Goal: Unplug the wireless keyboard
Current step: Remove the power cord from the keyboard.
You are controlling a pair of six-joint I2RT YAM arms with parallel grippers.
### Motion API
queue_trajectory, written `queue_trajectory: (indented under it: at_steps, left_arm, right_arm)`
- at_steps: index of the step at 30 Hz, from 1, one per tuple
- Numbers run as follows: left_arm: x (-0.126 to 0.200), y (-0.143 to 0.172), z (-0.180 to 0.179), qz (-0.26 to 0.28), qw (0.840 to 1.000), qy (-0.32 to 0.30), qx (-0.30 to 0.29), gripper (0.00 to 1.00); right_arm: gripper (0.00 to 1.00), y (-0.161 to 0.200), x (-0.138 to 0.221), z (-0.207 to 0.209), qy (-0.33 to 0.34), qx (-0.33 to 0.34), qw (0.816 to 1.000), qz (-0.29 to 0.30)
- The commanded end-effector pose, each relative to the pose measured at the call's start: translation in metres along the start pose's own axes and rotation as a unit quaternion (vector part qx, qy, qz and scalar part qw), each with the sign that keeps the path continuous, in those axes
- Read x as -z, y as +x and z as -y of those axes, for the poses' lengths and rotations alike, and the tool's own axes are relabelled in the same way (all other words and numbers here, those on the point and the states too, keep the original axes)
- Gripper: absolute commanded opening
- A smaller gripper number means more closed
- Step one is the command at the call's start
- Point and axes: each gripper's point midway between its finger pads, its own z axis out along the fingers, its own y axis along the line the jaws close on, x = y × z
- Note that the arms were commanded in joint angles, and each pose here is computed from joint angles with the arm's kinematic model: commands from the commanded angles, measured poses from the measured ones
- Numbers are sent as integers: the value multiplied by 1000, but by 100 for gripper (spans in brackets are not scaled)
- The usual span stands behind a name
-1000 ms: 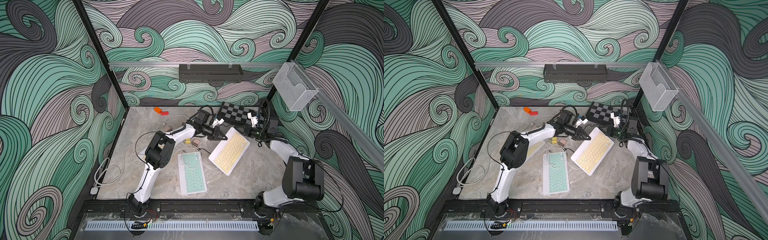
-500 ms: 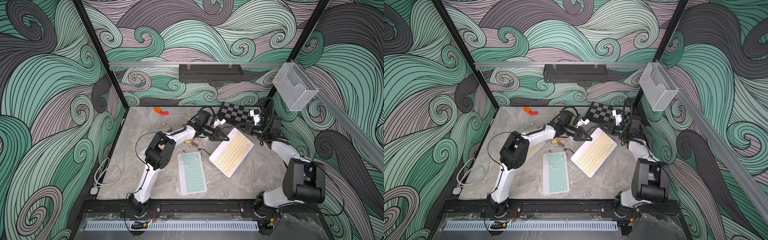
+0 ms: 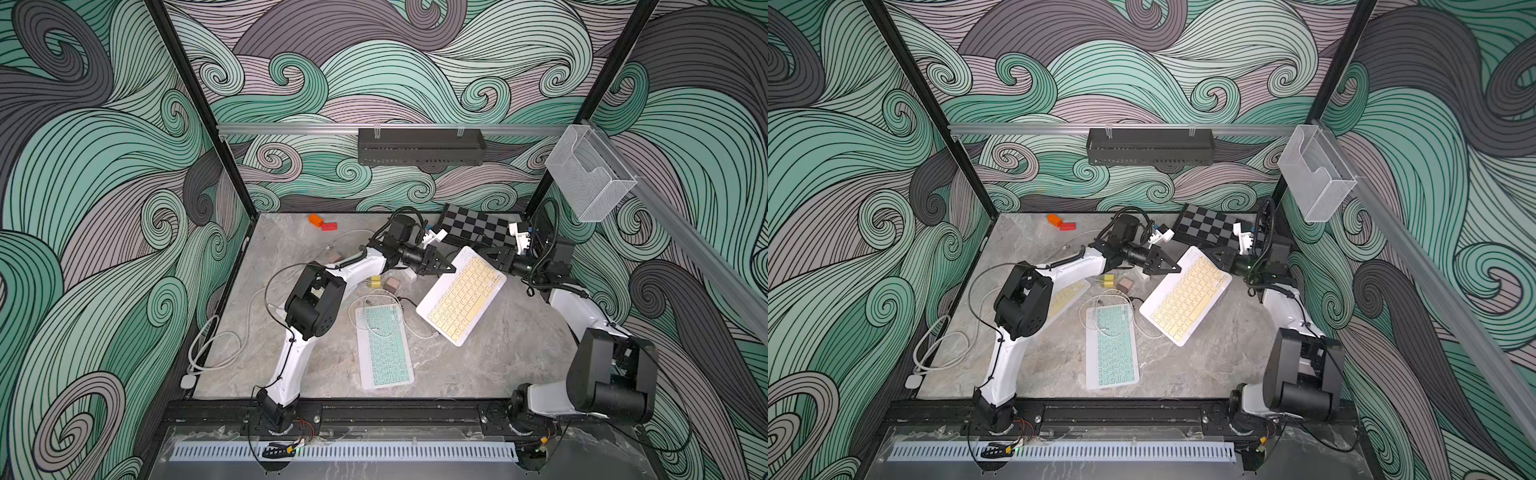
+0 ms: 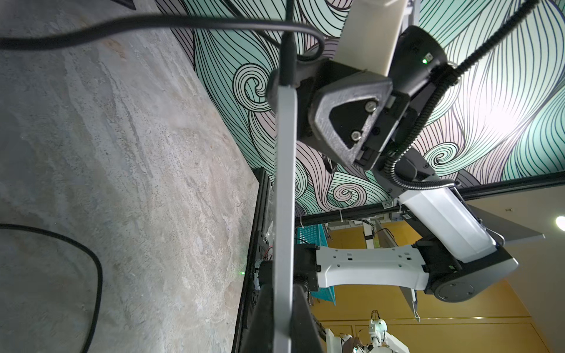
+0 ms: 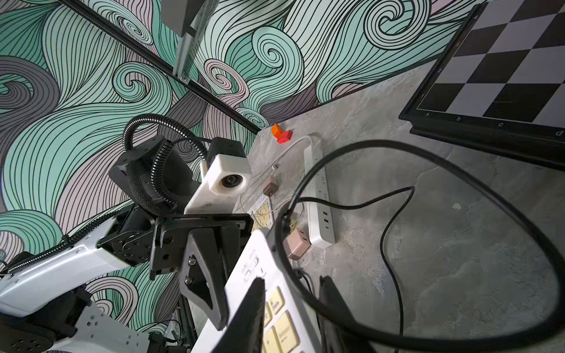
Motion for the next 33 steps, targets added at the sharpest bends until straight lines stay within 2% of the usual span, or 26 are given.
queue_trajectory:
  at_steps: [1,6,15,21,29,32,33]
  left_arm:
    - [6,0,47,-16,998,42,-47,0]
    - [2,8,45,-31,997,47,-44,0]
    - [2,8,48,-31,997,47,-49,0]
    - [0,11,51,-37,996,52,-54,0]
    - [-1,13,50,-40,996,53,-52,0]
    - [-2,15,48,-41,997,52,-50,0]
    - [-1,16,47,-41,997,52,-49,0]
  right_arm:
    - [34,-1,-4,-7,-25,9,1000,-11]
    - [34,-2,-9,-23,-60,24,998,-21]
    - [32,-2,-13,-30,-74,21,997,-25]
    - [26,-7,-16,-32,-84,13,996,-22]
    - [10,-8,-18,-29,-77,7,997,-19]
    - [0,-9,-19,-26,-70,0,997,-16]
    - [0,-11,-19,-26,-70,-1,997,-13]
